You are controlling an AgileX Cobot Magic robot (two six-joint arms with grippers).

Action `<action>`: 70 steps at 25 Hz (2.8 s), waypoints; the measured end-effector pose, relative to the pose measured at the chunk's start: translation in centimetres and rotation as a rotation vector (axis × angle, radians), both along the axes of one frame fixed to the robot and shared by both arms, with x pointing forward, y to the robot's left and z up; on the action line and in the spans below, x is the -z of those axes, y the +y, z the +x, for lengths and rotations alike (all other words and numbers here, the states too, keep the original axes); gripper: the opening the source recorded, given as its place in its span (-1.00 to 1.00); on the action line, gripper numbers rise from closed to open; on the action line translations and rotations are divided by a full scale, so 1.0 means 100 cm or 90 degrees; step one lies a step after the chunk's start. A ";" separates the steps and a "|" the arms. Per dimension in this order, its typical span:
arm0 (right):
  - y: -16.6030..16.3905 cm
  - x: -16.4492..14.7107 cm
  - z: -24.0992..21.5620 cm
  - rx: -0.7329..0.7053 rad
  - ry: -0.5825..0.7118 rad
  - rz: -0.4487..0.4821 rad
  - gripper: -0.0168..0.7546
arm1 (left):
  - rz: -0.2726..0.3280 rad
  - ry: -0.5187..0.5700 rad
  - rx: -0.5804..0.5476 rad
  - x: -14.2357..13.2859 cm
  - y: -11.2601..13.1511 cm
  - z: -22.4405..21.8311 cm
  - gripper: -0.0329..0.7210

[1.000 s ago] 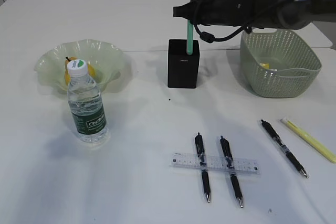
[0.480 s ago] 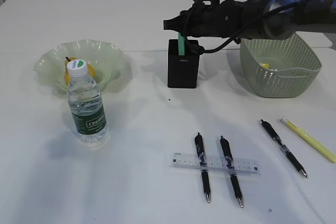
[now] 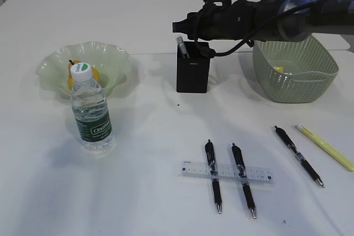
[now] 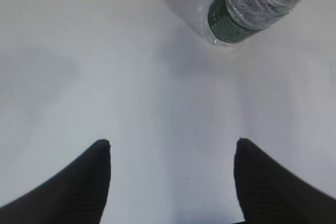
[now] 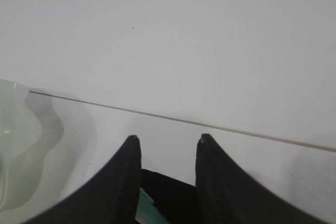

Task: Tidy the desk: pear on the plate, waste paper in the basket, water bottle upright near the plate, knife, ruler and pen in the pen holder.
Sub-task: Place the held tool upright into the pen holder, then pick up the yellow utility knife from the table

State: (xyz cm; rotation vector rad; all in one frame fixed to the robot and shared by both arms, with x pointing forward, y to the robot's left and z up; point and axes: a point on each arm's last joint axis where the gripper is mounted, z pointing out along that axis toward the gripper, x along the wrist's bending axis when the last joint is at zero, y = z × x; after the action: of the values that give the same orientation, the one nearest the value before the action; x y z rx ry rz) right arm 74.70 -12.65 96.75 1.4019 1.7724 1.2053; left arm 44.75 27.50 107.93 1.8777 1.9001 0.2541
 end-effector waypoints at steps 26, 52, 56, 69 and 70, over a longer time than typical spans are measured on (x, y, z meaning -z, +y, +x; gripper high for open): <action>-0.054 -0.129 -0.084 -0.060 0.252 -0.098 -0.25 | 0.000 0.002 0.000 0.000 0.000 0.000 0.47; -0.142 -0.073 -0.149 0.005 0.475 -0.312 -0.25 | 0.001 0.031 0.006 0.002 0.000 -0.004 0.47; -0.149 -0.067 -0.148 0.007 0.482 -0.329 -0.25 | 0.001 0.033 0.006 0.002 0.000 -0.004 0.47; -0.164 -0.011 -0.131 -0.057 0.577 -0.299 -0.25 | 0.008 0.034 0.007 0.002 0.001 -0.004 0.46; -0.164 -0.006 -0.130 -0.061 0.583 -0.300 -0.25 | 0.008 0.034 0.007 0.002 0.001 -0.004 0.46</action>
State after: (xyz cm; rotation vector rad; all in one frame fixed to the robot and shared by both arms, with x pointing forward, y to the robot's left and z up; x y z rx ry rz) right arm 61.67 -29.10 97.35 1.6943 2.5109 0.0789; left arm 44.31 27.57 107.71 1.9210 1.9260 0.2159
